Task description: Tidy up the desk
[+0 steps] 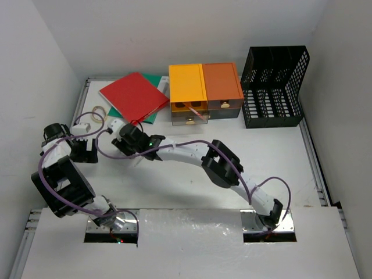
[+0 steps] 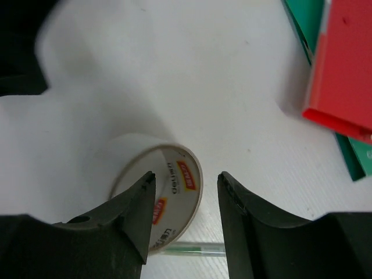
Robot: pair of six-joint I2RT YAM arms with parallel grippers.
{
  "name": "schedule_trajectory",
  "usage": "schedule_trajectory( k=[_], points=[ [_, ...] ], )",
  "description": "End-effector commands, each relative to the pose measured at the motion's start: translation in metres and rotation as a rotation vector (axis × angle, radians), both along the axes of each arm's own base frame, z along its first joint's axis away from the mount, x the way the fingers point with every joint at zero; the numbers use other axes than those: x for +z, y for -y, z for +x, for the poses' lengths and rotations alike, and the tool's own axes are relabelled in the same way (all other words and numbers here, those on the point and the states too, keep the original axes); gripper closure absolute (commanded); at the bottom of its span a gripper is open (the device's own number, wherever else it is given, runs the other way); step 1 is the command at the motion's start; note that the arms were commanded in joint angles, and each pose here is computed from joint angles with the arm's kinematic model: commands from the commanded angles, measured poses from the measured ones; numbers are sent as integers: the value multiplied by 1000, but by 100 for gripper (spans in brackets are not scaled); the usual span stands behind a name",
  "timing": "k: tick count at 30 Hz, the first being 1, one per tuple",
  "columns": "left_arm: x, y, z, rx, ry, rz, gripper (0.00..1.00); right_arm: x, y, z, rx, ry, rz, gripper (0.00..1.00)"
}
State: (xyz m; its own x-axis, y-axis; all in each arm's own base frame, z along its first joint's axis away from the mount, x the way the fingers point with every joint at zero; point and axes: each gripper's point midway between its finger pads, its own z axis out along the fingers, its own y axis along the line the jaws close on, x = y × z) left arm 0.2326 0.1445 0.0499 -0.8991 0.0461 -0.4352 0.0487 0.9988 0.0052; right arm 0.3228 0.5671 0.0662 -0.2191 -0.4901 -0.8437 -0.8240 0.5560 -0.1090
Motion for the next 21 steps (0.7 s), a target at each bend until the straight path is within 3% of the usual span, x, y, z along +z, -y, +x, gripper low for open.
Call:
schedule_trajectory(
  k=[1,6,9,12,14,21],
  points=[
    [9,-1,5,-25,44,16,2,51,-24,-27,170,126,2,54],
    [10,0,4,-27,47,16,2,55,-18,-35,211,129,-27,53],
    [10,1,3,-32,48,17,2,60,1,-23,97,106,-17,59],
    [10,1,2,-29,48,15,2,53,30,0,-116,-16,52,65],
    [10,2,2,-30,48,13,2,37,45,13,-213,-104,92,64],
    [7,3,-2,-37,39,20,2,9,48,22,-273,-204,90,61]
  ],
)
